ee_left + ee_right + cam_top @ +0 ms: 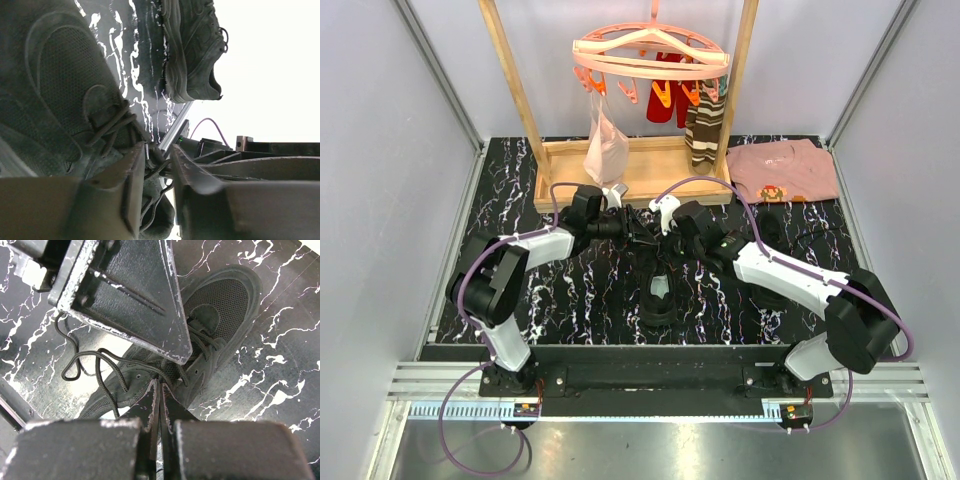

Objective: Tie the shoes

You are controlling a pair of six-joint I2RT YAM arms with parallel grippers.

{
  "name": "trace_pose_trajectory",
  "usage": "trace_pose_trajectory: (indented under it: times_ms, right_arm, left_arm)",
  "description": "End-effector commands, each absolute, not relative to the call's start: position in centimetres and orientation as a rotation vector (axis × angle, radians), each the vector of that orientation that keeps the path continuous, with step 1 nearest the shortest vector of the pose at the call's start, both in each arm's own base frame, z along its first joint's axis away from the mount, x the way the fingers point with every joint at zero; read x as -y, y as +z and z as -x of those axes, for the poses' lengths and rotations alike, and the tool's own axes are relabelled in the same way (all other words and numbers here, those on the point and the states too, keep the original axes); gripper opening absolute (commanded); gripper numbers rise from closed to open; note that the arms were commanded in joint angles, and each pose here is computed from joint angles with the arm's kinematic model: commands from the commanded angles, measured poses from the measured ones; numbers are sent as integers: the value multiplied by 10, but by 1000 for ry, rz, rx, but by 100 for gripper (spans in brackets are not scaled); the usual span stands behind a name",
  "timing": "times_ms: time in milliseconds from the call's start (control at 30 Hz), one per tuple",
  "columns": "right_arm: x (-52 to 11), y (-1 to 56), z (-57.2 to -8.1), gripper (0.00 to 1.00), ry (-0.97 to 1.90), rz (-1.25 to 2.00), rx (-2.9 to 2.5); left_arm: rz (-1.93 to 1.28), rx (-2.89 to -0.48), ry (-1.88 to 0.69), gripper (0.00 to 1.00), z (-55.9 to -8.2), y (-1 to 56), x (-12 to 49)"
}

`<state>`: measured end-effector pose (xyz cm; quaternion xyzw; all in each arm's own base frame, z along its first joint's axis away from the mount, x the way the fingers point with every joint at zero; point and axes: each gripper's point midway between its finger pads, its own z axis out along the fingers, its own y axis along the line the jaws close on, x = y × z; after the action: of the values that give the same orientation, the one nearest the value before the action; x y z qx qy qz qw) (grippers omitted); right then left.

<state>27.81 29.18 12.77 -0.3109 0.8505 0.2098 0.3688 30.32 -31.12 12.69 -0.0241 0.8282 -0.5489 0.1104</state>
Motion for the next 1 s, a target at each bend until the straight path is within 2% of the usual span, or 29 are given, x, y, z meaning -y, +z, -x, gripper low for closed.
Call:
trace_pose_trajectory:
  times_ms: [0,33,100,233,267,300,400,533,767,967]
  right_arm:
    - [-288,146,-288,0,516,756,-2123]
    - [-288,147,-288,0,517,755,-2120]
    - [-289,150,-288,0,525,755,-2112]
    - [-292,159,-284,1,561,771,-2089]
    - [-292,163,-281,10,576,777,-2080]
    - [-292,167,-280,27,579,781,-2074]
    - [-291,185,-272,42,629,793,-2040]
    - [-298,207,-258,67,714,895,-1948]
    - [-336,209,-235,70,952,1132,-1881]
    - [-374,185,-243,68,923,1207,-1890]
  left_arm:
    - [30,-2349,-1682,18,-310,145,320]
    - [30,-2350,-1685,11,-310,145,320]
    - [25,-2346,-1688,2,-310,147,320]
    - [6,-2346,-1670,0,-310,147,318]
    - [7,-2350,-1658,0,-311,149,317]
    - [8,-2347,-1642,0,-313,149,314]
    - [-14,-2324,-1581,0,-321,155,306]
    - [-41,-2282,-1488,0,-337,164,291]
    - [-23,-2269,-1369,0,-346,164,261]
    - [27,-2272,-1358,0,-356,161,235]
